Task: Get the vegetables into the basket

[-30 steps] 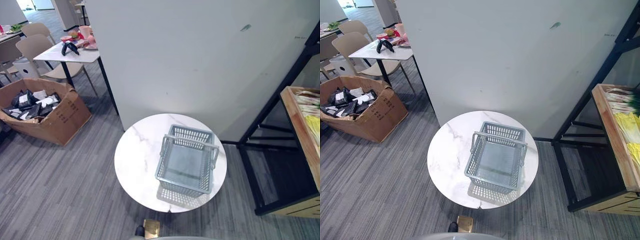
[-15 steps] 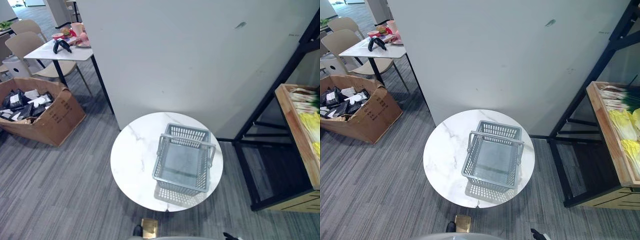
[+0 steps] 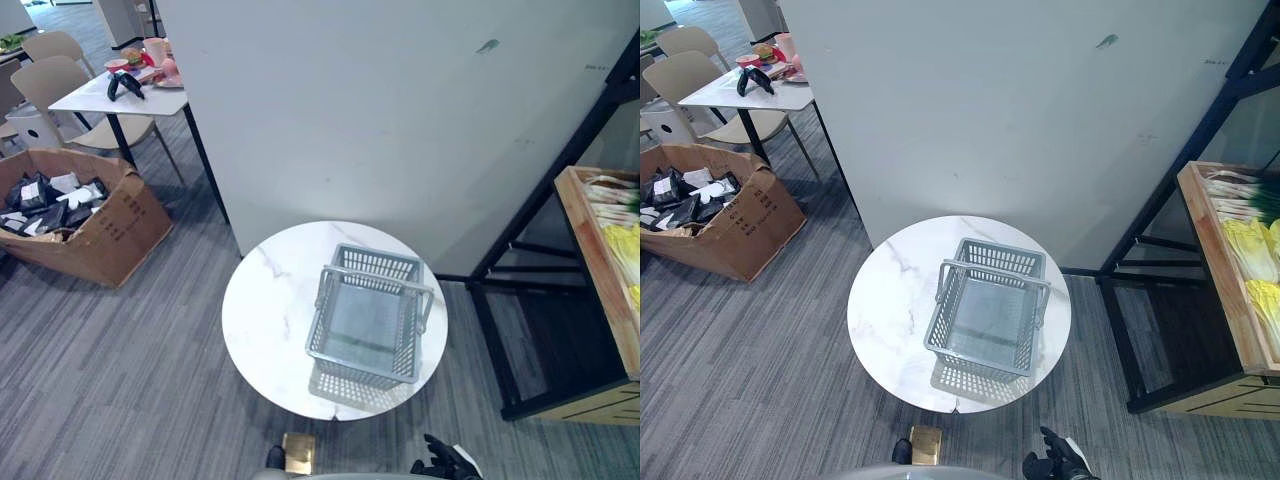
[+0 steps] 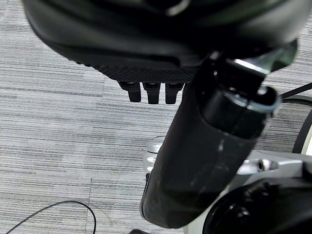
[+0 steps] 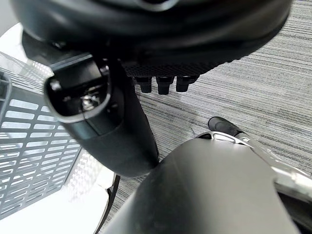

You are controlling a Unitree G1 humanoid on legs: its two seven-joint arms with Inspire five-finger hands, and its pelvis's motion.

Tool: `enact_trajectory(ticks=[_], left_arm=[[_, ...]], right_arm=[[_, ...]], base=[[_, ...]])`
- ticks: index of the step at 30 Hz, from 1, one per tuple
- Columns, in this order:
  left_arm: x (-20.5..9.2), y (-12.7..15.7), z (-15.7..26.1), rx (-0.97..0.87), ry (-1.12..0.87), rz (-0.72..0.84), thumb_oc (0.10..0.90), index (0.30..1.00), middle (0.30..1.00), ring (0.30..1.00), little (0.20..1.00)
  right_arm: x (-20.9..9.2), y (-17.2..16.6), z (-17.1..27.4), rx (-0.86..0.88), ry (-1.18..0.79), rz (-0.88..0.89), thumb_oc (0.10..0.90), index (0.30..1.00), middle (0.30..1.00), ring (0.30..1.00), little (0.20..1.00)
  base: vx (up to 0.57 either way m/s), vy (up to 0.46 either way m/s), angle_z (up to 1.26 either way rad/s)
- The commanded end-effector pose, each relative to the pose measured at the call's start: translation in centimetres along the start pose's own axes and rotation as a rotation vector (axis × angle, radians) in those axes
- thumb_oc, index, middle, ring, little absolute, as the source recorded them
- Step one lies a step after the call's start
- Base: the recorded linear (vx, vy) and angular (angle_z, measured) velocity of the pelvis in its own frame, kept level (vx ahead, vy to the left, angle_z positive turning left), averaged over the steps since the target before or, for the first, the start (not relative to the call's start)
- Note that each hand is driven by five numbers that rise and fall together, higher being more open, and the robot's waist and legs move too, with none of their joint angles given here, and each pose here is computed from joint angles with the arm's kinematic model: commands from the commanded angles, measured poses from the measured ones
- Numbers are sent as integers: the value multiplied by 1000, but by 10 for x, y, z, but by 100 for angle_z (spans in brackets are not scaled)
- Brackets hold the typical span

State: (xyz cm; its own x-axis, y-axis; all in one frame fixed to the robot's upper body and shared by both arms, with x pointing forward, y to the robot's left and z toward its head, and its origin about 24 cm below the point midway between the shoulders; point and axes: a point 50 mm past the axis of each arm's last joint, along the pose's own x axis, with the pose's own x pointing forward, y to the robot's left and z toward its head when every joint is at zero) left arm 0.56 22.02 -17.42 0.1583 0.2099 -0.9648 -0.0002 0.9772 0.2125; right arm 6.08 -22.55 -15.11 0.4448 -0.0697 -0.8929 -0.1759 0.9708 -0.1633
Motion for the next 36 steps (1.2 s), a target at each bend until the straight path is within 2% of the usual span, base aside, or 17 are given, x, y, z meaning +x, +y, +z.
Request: enact_trajectory(ticks=[1, 29, 36], left_arm=[[5, 7, 67, -80, -189, 31, 900, 1000, 1000, 1000, 1000], [5, 8, 73, -74, -204, 31, 900, 1000, 1000, 1000, 1000], [5, 12, 77, -103, -206, 35, 900, 1000, 1000, 1000, 1000]], right_arm=[[4, 14, 31, 7, -135, 50, 900, 1000, 1000, 1000, 1000], [3, 12, 39, 8, -173, 51, 900, 1000, 1000, 1000, 1000], [6, 6, 65, -32, -246, 32, 900, 1000, 1000, 1000, 1000]], base=[[0, 0, 0], [-1, -1, -1], [-7, 9, -4]])
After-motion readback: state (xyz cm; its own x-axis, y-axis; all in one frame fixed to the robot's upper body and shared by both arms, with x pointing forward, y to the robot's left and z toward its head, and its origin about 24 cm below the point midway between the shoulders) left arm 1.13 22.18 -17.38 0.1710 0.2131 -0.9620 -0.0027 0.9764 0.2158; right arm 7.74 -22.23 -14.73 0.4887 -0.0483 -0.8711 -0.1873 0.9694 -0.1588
